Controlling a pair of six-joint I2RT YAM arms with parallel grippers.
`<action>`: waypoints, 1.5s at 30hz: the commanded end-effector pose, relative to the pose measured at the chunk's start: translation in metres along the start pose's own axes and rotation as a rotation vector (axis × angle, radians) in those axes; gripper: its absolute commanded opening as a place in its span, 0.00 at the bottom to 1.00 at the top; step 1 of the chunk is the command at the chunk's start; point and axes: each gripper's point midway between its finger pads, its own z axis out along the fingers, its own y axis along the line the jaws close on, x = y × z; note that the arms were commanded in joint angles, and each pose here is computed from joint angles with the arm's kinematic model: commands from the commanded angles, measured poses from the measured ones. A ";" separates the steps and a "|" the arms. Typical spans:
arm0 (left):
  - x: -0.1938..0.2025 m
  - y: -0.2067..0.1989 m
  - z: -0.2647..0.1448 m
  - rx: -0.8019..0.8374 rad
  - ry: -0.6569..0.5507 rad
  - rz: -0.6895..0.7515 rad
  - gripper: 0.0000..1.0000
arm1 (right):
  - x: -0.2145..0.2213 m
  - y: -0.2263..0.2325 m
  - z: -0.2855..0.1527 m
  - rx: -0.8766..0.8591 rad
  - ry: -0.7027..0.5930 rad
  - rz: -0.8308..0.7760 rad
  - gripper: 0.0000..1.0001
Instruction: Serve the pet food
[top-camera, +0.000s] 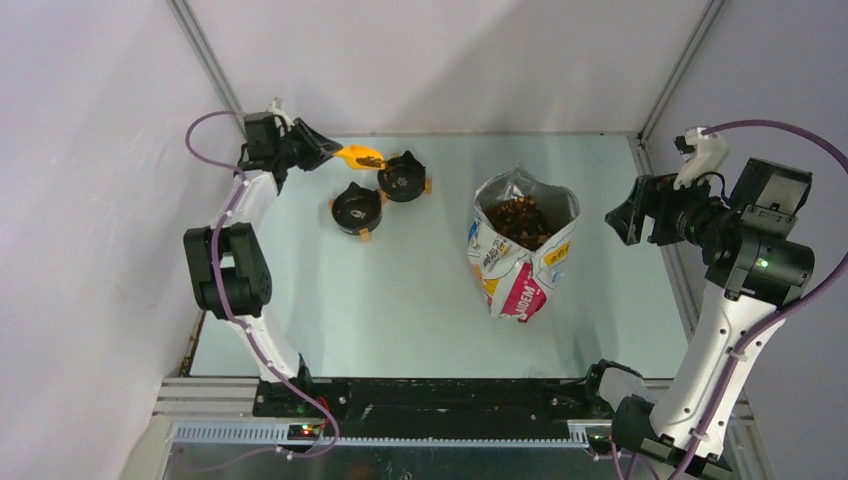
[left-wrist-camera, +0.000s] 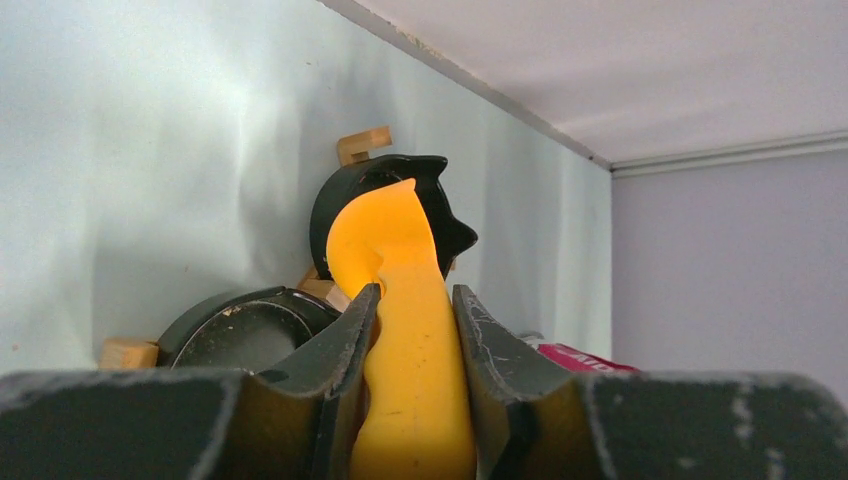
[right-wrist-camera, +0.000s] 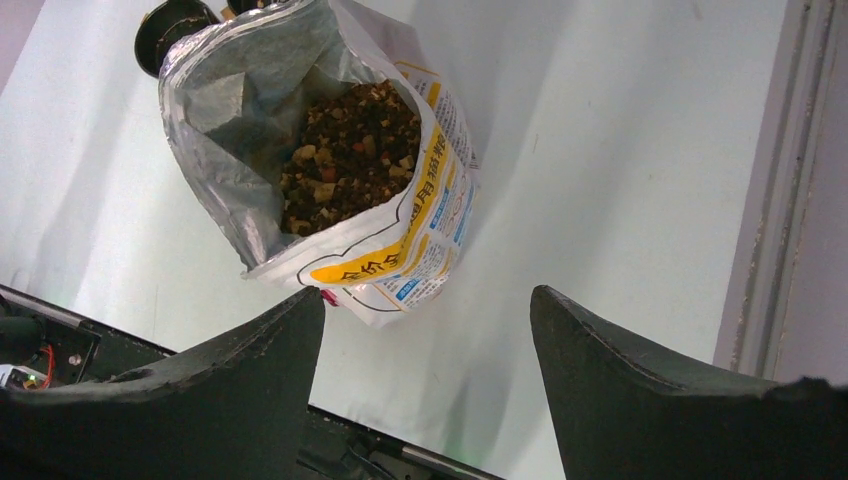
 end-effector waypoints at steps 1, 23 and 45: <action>0.010 -0.012 0.014 -0.020 0.035 0.171 0.00 | -0.004 -0.002 0.001 -0.002 -0.015 0.006 0.77; 0.024 -0.132 -0.023 -0.056 -0.094 1.028 0.00 | -0.003 -0.003 0.003 -0.014 -0.011 0.013 0.77; 0.185 -0.345 -0.222 0.745 0.068 1.059 0.00 | 0.009 0.011 0.001 -0.109 0.045 0.122 0.79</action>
